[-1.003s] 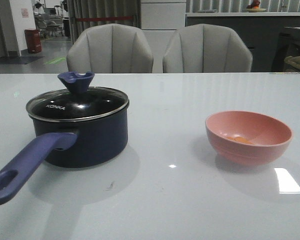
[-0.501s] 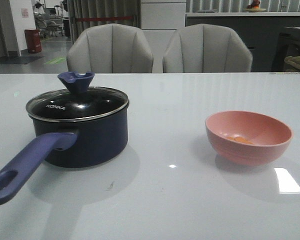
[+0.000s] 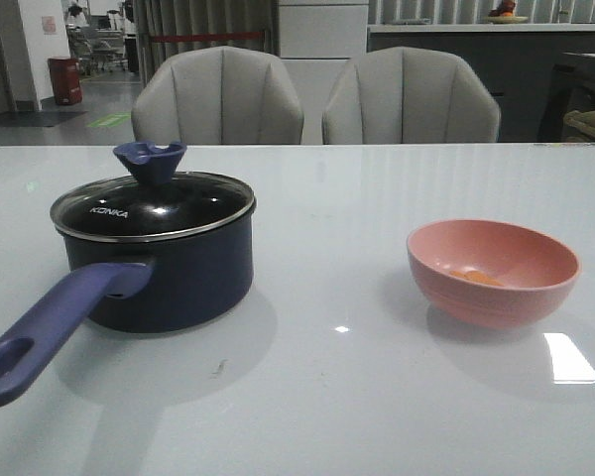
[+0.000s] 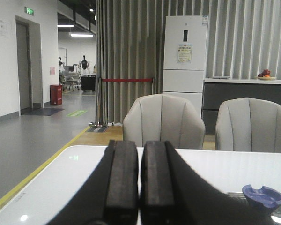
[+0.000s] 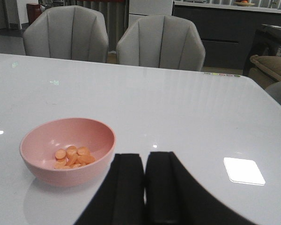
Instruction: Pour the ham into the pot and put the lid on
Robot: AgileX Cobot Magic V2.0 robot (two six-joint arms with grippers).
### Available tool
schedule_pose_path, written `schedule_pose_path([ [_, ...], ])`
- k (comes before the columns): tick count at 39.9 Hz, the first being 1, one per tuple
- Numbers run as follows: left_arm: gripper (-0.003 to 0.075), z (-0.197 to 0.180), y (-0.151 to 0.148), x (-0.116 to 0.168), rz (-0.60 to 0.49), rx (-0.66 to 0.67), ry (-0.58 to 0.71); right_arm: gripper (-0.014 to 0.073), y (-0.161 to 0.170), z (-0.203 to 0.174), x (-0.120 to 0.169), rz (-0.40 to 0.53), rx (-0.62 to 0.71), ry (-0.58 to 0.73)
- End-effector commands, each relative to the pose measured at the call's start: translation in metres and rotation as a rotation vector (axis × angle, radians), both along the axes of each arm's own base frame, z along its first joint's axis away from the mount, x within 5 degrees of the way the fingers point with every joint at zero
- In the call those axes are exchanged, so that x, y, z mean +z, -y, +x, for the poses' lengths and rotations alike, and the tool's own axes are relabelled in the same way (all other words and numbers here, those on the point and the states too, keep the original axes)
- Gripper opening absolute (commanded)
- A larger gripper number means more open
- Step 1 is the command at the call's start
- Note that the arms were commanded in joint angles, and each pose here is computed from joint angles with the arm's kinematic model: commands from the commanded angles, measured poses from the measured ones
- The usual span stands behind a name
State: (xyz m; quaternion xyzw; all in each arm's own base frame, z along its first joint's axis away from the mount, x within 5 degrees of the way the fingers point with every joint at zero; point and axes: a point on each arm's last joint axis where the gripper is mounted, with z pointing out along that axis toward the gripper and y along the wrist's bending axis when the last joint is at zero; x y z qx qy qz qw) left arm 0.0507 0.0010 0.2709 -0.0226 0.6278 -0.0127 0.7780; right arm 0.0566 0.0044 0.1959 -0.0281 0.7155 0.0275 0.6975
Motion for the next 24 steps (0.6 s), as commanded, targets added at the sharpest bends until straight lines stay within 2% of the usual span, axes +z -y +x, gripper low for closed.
schedule_pose_path([
  [1,0.0120,0.004,0.000,0.029,-0.019,0.000,0.002,0.0169,0.000,-0.002,0.010,-0.005,-0.002,0.104],
  [9,0.0120,0.020,0.000,0.044,-0.032,-0.005,-0.168,0.0169,0.000,-0.002,0.010,-0.005,-0.002,0.104],
  [24,0.0137,0.028,0.000,0.035,-0.043,-0.007,-0.224,0.0169,0.000,-0.002,0.010,-0.005,-0.002,0.104],
])
